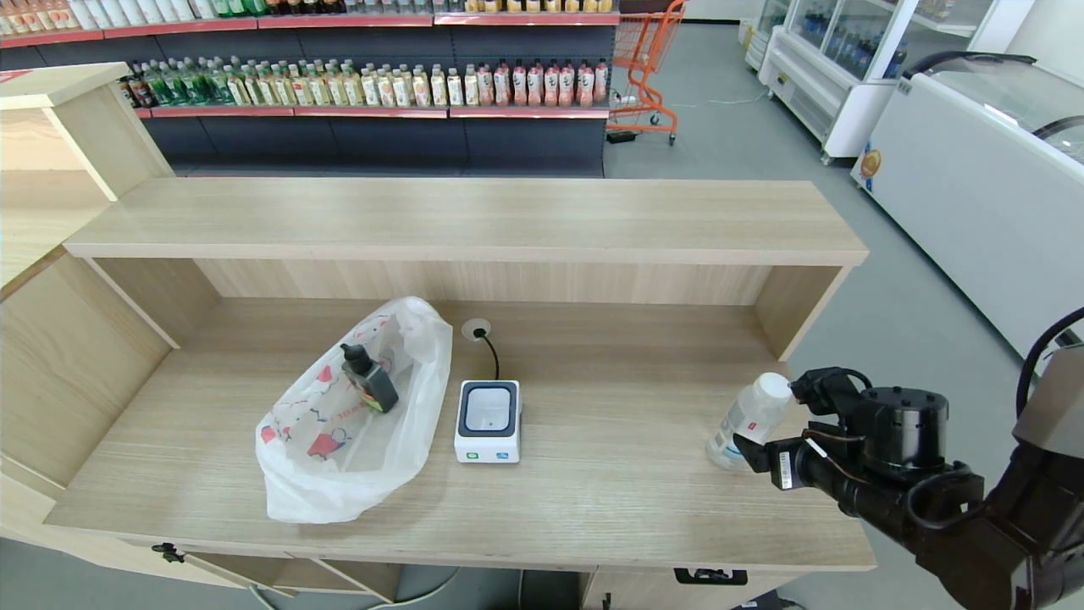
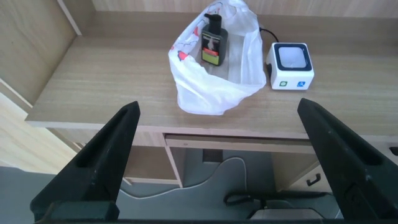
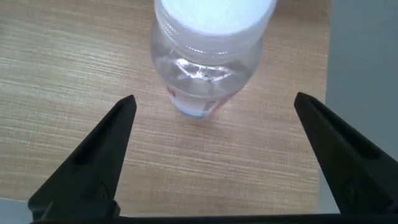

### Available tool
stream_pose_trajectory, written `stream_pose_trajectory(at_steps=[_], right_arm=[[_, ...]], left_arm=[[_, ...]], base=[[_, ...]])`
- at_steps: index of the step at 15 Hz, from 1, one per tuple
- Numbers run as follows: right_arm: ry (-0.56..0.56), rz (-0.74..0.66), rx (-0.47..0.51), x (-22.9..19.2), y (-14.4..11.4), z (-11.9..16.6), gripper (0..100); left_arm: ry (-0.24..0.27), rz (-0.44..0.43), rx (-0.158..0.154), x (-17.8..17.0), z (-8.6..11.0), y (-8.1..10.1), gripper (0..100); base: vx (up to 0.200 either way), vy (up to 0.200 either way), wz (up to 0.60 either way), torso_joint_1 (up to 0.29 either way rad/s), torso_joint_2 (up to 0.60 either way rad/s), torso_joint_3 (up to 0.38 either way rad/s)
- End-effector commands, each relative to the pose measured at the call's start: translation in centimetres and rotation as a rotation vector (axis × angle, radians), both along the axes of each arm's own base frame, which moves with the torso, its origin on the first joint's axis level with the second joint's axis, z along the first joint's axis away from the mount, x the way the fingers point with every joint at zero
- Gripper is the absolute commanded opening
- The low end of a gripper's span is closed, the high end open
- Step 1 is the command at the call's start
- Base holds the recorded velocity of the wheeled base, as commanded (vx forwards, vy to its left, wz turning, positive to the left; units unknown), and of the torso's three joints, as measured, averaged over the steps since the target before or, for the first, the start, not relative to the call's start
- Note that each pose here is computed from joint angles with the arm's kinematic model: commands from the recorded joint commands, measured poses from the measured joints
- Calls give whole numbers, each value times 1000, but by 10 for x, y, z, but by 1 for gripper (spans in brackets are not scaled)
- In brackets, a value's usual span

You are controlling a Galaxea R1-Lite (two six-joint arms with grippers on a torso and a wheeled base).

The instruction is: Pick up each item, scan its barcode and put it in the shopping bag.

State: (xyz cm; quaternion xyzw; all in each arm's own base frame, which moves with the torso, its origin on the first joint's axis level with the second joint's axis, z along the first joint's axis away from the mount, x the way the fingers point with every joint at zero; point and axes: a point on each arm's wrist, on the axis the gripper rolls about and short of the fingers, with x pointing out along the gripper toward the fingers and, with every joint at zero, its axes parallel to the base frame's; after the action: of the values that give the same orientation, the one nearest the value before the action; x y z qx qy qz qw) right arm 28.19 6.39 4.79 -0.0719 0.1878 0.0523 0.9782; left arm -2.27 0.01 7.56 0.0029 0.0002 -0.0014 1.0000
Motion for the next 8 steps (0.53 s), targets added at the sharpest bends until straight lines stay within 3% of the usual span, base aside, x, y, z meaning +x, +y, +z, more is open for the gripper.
stream_pose_trajectory(at_steps=[1, 8], right_arm=[[7, 16, -4, 6, 5, -9, 100], [-71, 98, -54, 22, 18, -26, 100]], left_arm=[[0, 0, 0, 0, 0, 0, 100], [0, 0, 0, 0, 0, 0, 100]], base=[[0, 0, 0, 0, 0, 0], [0, 0, 0, 0, 0, 0]])
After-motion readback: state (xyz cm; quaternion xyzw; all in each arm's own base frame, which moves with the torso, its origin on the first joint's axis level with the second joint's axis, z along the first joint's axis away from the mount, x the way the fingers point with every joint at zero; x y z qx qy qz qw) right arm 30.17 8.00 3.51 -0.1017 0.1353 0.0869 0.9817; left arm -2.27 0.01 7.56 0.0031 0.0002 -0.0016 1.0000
